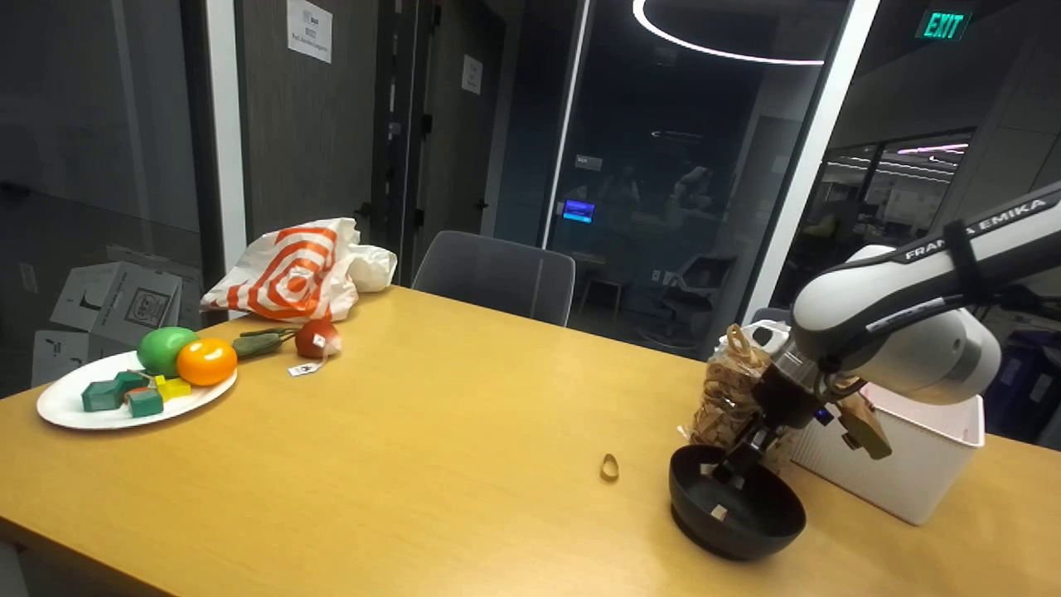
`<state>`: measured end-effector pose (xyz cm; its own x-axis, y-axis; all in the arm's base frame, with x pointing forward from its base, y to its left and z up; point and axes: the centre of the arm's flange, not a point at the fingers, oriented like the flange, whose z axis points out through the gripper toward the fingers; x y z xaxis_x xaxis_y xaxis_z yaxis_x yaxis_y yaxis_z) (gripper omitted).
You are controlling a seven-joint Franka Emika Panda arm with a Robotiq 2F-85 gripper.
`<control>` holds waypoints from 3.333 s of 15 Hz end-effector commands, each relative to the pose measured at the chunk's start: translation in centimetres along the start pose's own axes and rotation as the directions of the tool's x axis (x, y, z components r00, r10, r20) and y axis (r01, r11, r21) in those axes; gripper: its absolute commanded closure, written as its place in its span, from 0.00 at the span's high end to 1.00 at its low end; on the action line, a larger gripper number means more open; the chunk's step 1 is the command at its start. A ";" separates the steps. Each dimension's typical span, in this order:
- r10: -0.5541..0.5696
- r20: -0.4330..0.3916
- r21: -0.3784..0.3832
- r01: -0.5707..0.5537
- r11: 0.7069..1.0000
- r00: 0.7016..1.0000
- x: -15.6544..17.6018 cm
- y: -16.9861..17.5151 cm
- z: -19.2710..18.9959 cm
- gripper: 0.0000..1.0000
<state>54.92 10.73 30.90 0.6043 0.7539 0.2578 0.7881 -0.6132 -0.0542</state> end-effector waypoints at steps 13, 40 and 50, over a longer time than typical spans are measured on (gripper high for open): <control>-0.027 -0.117 -0.180 0.006 0.984 0.993 3.2 -0.3 -15.1 0.08; 0.160 -0.182 -0.468 -0.229 0.854 0.970 2.7 3.5 -18.3 1.00; 0.290 0.014 -0.198 -0.282 0.939 0.957 4.3 -2.4 -24.2 1.00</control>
<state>53.19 9.11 52.74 0.8050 0.5466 0.2308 0.5379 -0.8365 0.1047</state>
